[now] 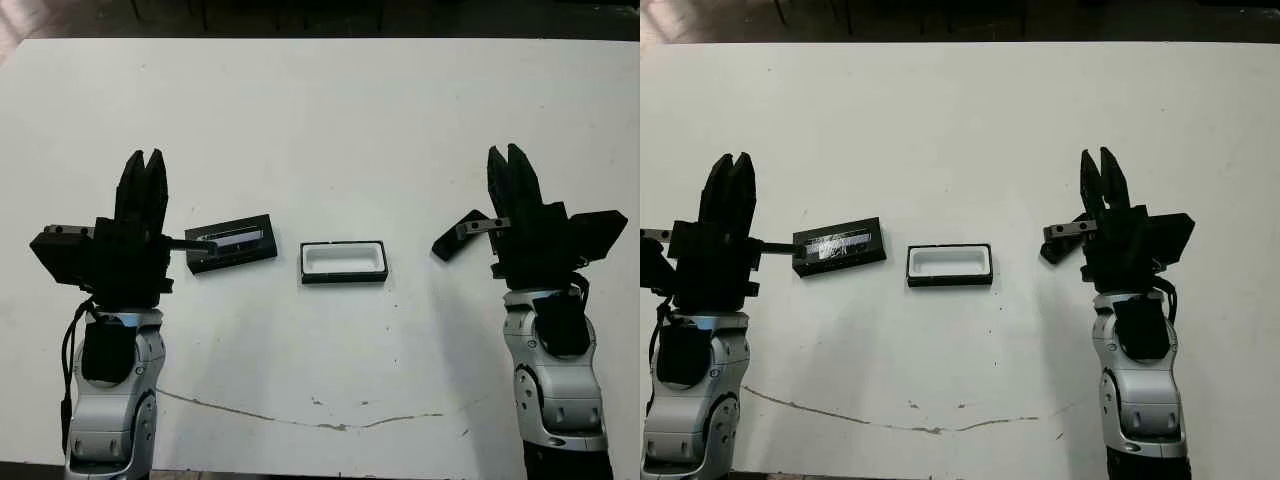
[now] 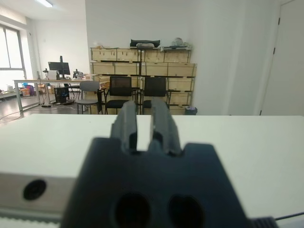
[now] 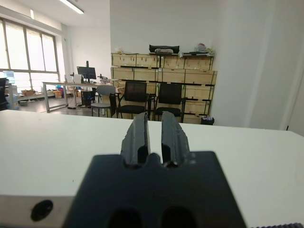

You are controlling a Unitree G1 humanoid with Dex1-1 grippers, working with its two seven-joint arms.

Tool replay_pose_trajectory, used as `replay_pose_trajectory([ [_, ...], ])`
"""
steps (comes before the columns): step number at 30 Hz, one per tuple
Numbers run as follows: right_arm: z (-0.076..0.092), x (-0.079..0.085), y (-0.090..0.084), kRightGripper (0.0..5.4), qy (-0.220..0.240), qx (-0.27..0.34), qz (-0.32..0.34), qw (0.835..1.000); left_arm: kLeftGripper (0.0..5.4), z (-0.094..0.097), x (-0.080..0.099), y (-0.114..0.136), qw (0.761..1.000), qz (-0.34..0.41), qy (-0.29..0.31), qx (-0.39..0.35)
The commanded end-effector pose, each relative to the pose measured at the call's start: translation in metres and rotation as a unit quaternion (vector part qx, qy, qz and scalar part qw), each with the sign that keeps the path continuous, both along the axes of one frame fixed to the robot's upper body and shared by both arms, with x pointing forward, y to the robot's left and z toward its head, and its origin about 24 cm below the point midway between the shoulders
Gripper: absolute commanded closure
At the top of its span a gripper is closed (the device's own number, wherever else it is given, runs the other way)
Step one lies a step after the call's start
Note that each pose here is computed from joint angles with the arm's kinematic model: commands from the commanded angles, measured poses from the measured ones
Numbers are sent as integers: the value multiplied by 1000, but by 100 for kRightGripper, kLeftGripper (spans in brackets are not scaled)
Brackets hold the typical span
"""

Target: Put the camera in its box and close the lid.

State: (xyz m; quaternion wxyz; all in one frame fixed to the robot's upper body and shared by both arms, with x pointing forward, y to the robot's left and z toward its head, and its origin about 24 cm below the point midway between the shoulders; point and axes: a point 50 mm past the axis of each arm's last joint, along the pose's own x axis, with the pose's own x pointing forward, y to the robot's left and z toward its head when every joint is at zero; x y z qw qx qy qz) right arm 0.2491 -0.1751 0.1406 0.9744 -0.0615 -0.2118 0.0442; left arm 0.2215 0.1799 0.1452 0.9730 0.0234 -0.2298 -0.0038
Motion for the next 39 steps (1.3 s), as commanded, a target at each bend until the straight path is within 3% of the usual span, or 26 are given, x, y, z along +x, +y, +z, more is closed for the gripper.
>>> replay_pose_trajectory([
  [1, -7, -1, -2, 540, 25, 0, -1, 1000, 538, -6, 0, 1, 1000, 4, 14, 7],
  [11, -3, 16, -14, 540, 12, -44, -5, 999, 538, -6, 11, -1, 1000, 8, 12, 5],
  [15, 23, 24, -34, 540, 1, -92, 0, 996, 538, -5, 9, 0, 1000, 9, 6, 4],
  [18, 51, 39, -55, 540, -9, -153, -6, 988, 538, -5, 7, -1, 1000, 7, 6, -4],
  [21, 77, 55, -69, 540, 11, -205, 13, 979, 538, -6, 7, -2, 1000, 6, 4, -2],
  [25, 111, 79, -75, 540, 48, -301, 22, 952, 538, -7, 6, -2, 1000, 3, 3, -5],
  [30, 128, 105, -77, 540, 88, -416, 39, 904, 538, -7, 4, -1, 1000, 2, 7, -11],
  [37, 104, 131, -82, 540, 204, -448, 88, 866, 538, -8, 0, 2, 1000, 7, 0, 14],
  [39, 94, 135, -82, 540, 237, -469, 108, 844, 538, -9, 0, 3, 1000, 7, -2, 18],
])
